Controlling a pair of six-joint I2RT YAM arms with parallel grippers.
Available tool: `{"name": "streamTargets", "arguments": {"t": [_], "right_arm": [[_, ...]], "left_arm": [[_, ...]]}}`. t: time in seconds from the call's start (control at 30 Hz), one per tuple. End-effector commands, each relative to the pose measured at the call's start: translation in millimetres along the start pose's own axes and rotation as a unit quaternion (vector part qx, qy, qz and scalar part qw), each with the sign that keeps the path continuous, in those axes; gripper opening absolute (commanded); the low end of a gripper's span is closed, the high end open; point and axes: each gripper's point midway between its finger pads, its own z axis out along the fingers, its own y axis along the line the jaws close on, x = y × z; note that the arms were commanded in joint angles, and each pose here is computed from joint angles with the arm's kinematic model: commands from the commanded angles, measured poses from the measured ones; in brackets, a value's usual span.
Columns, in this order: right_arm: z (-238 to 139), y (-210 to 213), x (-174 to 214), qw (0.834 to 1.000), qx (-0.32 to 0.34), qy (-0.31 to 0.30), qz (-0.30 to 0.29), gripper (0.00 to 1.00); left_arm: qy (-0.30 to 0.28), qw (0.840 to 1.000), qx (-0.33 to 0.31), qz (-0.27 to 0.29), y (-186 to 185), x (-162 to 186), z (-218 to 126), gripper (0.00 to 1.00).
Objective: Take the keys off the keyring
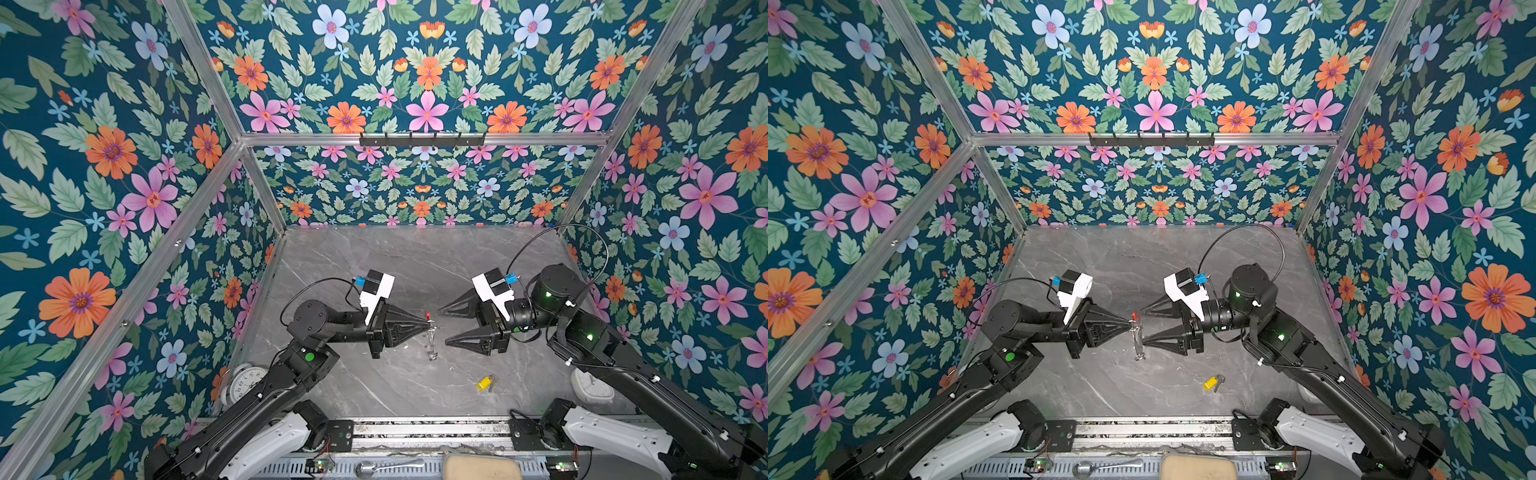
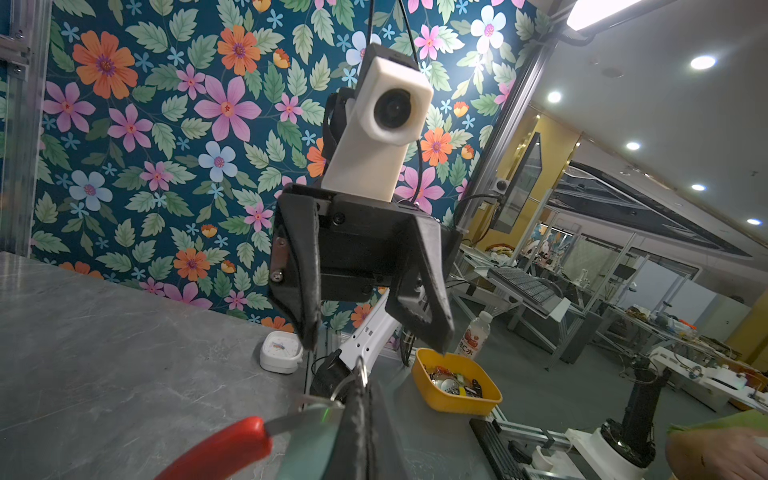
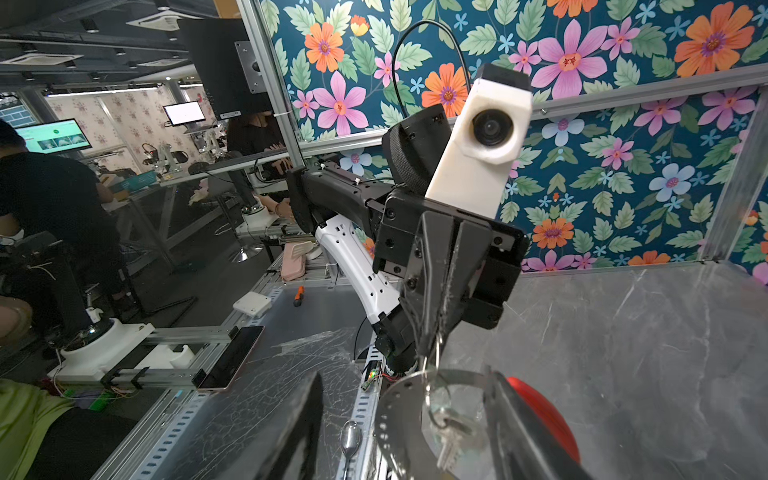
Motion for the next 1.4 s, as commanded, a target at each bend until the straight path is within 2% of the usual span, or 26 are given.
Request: {"name": "streamTargets", "arguments": {"t": [0.0, 0.2, 0.37, 0.7, 0.87, 1.37], "right_arm": [[2.5, -4.9, 4.6, 1.000, 0.008, 0.008, -0.007, 0.60], [10.8, -10.8, 18.4, 0.999, 0.013, 0.036, -0.009, 0.56], [14.6, -12.5, 25.9, 0.999, 0.003, 0.048, 0.007, 0.43], [15.7, -10.7, 27.1, 0.999, -0.007, 0.046, 0.015, 0.11], [15.4, -9.6, 28.4, 0.999, -0.009, 0.048, 0.019, 0.01], [30.7, -14.8, 48.1, 0.995, -0.022, 0.071, 0.062, 0.00]], "left_arm": [[-0.020, 0.999, 0.015, 0.032, -9.3, -9.7, -1.3, 0.00], [-0.032, 0.998, 0.025, 0.038, -13.9, -12.5, -2.7, 0.00], [-0.035, 0.998, 0.024, 0.043, -14.0, -13.3, -3.4, 0.00], [-0.042, 0.998, 0.016, 0.046, -10.4, -14.3, -4.3, 0.00], [-0.046, 0.998, 0.012, 0.047, -9.5, -14.7, -4.8, 0.00], [-0.096, 0.992, 0.005, 0.076, -8.6, -23.8, -11.4, 0.00]]}}
